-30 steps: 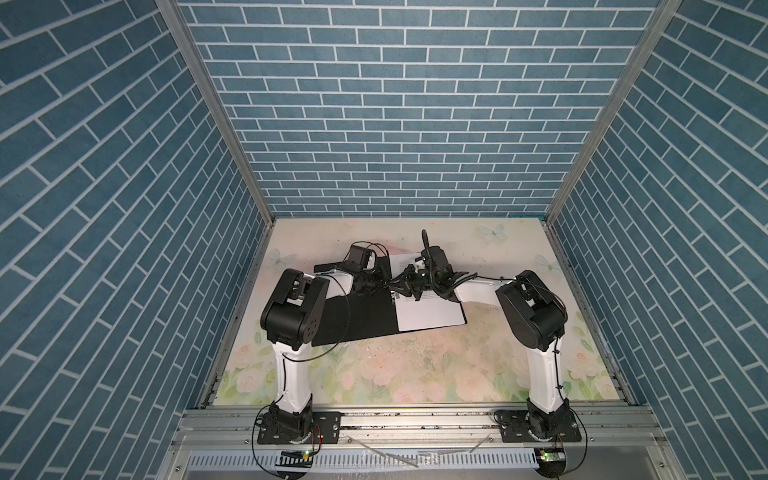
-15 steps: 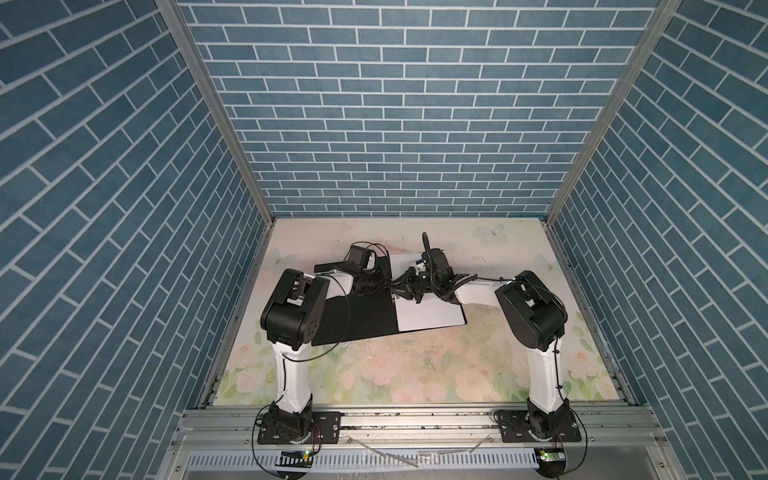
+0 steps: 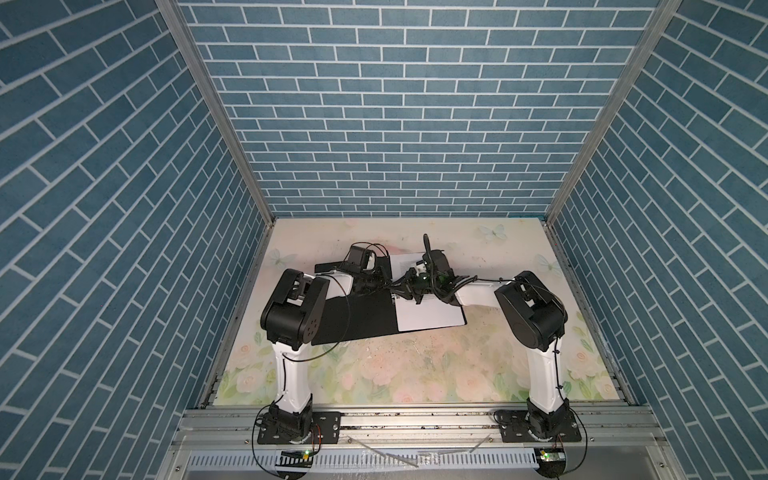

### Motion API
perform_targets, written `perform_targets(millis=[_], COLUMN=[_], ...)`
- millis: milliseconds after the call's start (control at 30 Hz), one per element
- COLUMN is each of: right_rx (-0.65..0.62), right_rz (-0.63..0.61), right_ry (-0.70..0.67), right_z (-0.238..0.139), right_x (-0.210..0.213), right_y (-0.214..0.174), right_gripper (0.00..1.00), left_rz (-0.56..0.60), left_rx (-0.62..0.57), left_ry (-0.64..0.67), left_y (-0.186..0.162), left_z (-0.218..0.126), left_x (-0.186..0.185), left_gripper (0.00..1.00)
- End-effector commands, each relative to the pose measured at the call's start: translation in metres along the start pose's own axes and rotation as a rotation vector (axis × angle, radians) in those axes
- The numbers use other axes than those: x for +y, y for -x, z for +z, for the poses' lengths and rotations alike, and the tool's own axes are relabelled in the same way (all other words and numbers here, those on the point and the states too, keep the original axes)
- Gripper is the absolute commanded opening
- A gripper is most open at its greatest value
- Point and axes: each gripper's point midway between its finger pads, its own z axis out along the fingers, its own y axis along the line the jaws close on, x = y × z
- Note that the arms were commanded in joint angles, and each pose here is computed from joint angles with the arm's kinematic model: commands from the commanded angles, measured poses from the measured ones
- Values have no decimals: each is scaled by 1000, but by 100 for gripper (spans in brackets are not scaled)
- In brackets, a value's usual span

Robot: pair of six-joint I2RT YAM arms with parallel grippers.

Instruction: Put the files into the folder

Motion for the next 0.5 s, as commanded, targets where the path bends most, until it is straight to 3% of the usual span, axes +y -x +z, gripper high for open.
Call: perform_targets(millis=[0,467], right_rx=[2,3], right_rz=[52,70], right_ry=[-3,-31], right_z=[-4,-10], right_x=[-7,-32], right_y=[-5,-13], right_gripper=[16,6], left_rz=[-13,-12], left_rx=[43,49], left_ry=[17,15], left_y=[-16,-17], left_z=[6,8], left_x=[10,11], left_gripper=[13,13])
